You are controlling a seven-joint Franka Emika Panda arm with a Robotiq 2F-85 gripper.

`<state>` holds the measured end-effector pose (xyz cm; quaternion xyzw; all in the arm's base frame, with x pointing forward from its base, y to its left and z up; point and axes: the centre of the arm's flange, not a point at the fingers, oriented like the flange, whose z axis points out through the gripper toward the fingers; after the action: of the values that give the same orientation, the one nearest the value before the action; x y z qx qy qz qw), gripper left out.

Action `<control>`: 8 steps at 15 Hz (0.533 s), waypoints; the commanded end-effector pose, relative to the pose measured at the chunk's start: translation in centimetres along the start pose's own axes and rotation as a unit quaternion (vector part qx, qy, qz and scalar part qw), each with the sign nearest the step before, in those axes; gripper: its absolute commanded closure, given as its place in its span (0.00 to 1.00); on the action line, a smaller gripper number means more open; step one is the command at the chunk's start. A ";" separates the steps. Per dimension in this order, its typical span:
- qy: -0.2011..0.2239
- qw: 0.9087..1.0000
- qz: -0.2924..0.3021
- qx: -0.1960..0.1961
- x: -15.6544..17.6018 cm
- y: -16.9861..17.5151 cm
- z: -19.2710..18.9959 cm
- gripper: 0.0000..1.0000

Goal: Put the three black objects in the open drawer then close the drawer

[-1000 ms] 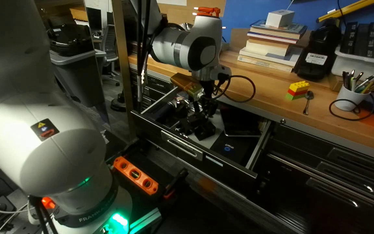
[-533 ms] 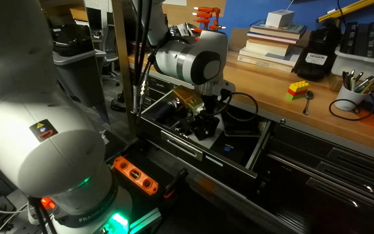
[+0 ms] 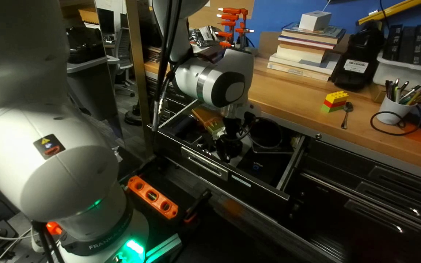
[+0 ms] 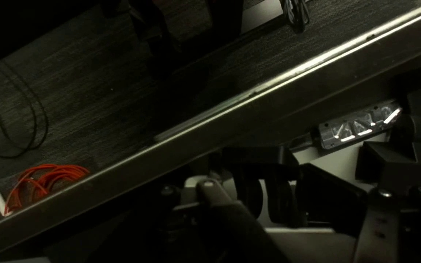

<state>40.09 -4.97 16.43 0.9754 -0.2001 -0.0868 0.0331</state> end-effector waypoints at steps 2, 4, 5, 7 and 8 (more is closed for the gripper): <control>0.018 0.999 0.013 0.023 0.4 -0.8 0.6 0.71; 0.021 0.999 0.021 0.019 0.5 -1.0 0.8 0.53; 0.026 0.999 0.026 0.012 0.4 -0.9 0.9 0.21; 0.036 0.999 0.039 0.009 0.3 -0.7 0.7 0.14; 0.040 0.998 0.044 0.010 0.4 -0.7 0.6 0.07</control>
<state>40.50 -4.69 15.41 0.9714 -0.2266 -0.0653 0.0267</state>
